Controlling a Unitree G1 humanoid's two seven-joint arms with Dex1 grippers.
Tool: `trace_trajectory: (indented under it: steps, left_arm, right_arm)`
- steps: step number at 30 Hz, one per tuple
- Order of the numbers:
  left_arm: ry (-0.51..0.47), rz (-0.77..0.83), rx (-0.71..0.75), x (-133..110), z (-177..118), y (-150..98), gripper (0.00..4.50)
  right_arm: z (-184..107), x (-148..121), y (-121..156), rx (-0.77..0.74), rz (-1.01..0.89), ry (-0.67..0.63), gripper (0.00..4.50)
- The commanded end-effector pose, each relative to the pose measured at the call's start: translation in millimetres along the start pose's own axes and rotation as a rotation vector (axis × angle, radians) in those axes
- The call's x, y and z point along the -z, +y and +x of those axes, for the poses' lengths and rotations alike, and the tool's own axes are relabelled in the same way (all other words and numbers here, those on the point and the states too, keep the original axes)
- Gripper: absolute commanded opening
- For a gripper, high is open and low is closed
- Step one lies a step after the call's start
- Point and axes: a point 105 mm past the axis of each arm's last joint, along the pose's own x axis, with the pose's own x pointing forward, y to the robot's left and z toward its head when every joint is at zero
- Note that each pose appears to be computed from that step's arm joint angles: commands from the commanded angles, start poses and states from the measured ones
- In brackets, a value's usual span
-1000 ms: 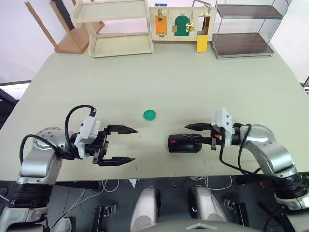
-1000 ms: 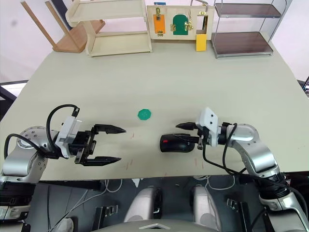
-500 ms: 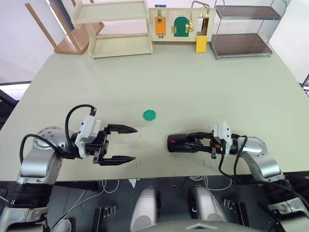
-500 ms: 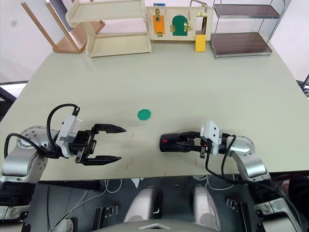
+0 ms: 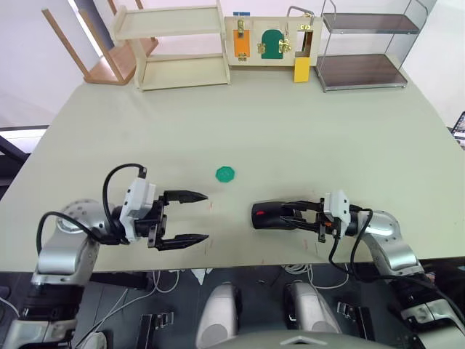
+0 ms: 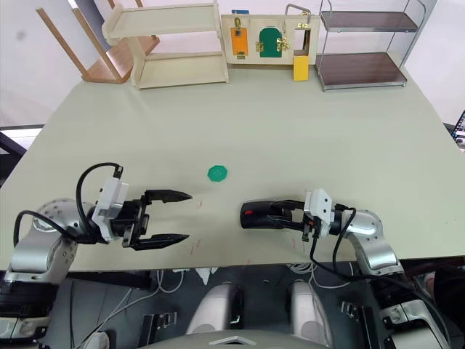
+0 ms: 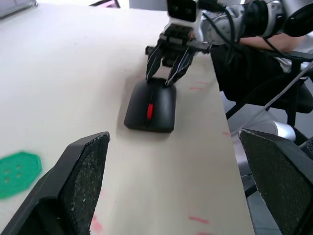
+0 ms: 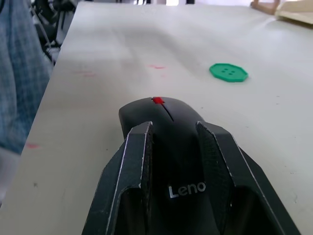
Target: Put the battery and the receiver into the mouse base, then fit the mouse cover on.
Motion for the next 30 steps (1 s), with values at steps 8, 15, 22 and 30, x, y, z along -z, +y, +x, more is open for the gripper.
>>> trace_trajectory:
  steps: [8, 15, 22, 30]
  left_arm:
    - [-0.039, -0.076, -0.326, 12.1, -8.6, 19.7, 4.5]
    - [-0.003, -0.159, -0.532, 35.3, -28.3, 22.0, 4.5]
    - [0.045, -0.195, -0.716, 52.6, -55.0, 15.0, 4.5]
    - [0.133, -0.149, -0.739, 55.3, -62.3, 16.7, 4.5]
  right_arm:
    - [-69.1, -14.5, -15.2, 0.261, 0.047, 0.007, 1.48]
    - [-140.3, 3.5, -19.8, 0.521, 0.101, 0.076, 1.48]
    - [-196.8, 7.4, -23.0, 0.68, 0.102, 0.115, 4.32]
    - [-209.3, 5.8, -21.4, 0.674, 0.109, 0.137, 4.44]
